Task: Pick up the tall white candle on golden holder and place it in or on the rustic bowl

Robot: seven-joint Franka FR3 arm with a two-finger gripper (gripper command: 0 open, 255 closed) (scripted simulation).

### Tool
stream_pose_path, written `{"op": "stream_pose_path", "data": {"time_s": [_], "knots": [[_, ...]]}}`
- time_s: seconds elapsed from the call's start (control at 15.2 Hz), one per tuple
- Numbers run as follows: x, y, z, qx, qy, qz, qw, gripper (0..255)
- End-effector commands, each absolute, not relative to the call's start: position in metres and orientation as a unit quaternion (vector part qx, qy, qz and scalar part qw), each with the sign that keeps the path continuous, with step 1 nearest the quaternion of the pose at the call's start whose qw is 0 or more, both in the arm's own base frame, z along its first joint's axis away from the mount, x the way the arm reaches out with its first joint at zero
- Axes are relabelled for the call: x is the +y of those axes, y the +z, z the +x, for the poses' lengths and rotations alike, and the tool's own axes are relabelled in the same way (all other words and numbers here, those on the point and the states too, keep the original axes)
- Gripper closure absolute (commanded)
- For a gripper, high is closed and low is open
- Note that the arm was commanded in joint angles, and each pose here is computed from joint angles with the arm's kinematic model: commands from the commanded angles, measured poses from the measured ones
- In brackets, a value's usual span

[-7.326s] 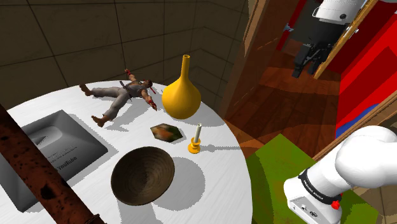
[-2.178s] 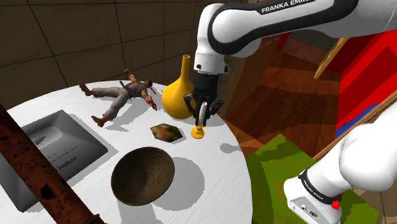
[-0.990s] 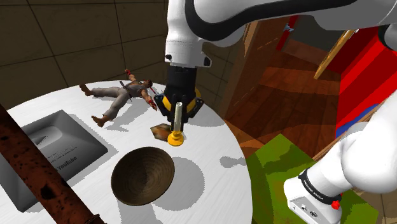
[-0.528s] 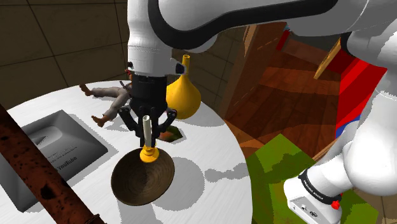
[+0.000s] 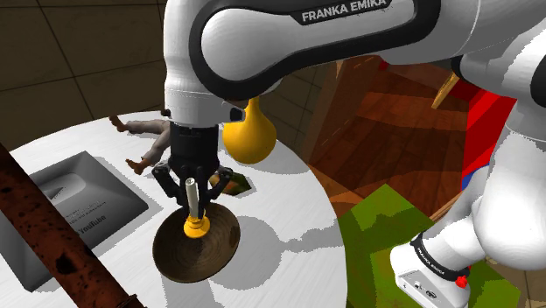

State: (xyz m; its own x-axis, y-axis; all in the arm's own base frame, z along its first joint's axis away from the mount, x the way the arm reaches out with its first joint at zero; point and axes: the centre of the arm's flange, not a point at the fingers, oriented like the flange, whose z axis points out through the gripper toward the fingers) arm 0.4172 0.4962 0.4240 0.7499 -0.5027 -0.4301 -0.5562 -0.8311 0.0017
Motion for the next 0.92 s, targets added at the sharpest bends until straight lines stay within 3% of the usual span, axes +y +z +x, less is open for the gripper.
{"op": "stream_pose_path", "data": {"time_s": [0.0,0.79,0.86], "knots": [[0.496,0.413,0.416,0.284,0.211,-0.933,0.063,255],[0.496,0.389,0.416,0.284,0.211,-0.933,0.063,255],[0.496,0.389,0.416,0.284,0.211,-0.933,0.063,0]]}}
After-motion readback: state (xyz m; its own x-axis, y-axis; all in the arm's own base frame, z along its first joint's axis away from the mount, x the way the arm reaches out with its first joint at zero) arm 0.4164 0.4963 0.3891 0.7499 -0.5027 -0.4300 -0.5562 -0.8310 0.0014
